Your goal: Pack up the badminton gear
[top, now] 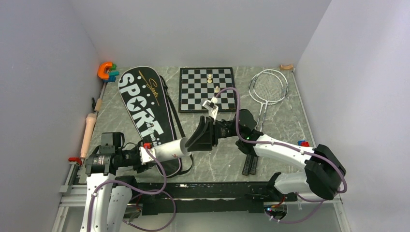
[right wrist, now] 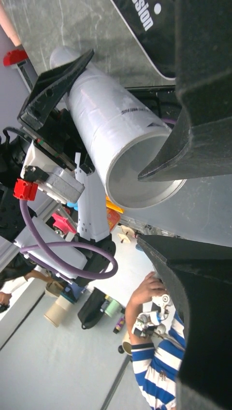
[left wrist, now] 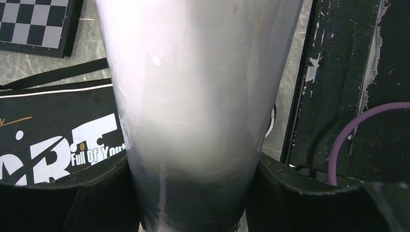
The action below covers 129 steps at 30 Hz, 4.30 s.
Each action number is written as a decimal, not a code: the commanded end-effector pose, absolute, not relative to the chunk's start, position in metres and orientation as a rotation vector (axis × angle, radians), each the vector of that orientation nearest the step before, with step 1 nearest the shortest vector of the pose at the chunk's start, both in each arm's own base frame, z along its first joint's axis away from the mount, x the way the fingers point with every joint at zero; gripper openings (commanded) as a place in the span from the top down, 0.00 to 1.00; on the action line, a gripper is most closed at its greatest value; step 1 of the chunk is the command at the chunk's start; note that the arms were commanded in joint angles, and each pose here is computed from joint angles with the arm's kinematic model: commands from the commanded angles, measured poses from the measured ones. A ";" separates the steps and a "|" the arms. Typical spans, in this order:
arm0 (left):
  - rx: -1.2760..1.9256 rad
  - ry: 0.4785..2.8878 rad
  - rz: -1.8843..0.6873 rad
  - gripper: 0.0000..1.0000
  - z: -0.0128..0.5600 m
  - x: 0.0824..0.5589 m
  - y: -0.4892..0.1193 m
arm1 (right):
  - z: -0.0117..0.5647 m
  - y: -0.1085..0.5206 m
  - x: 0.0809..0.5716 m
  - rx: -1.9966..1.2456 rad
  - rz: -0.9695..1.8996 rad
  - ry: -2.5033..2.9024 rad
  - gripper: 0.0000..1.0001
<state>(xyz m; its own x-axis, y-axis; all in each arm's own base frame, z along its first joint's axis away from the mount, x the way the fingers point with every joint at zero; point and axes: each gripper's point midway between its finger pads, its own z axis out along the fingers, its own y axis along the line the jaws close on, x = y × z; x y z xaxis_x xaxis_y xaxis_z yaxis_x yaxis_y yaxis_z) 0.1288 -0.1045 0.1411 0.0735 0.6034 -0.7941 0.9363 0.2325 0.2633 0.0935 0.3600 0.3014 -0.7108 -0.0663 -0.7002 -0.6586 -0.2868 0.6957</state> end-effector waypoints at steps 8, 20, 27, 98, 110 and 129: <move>1.473 1.493 -0.479 0.48 0.167 0.132 -0.116 | 0.305 0.352 0.117 -0.844 1.891 1.592 0.52; 1.468 1.486 -0.489 0.48 0.170 0.132 -0.117 | 0.280 0.371 0.128 -0.816 1.746 1.745 0.69; 1.433 1.500 -0.499 0.48 0.174 0.137 -0.118 | 0.276 0.373 0.133 -0.781 1.728 1.787 0.76; 0.327 2.435 -0.016 0.01 0.167 0.351 -0.043 | 0.230 0.229 0.234 -0.103 0.913 2.147 0.13; 0.452 2.593 -0.035 0.01 0.081 0.399 -0.124 | 0.227 0.231 0.248 -0.086 0.891 2.127 0.15; 0.433 2.698 0.048 0.20 0.021 0.391 -0.113 | 0.227 0.237 0.259 -0.097 0.952 2.135 0.17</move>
<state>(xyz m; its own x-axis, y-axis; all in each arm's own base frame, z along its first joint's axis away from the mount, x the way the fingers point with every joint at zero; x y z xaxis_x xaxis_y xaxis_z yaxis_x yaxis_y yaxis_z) 0.3957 -0.1189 0.0303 -0.8601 0.3131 -0.4028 0.3102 0.9478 0.0745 0.2498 0.2289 0.1965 -0.7392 0.2038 -0.6419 -0.2958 0.7579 0.5814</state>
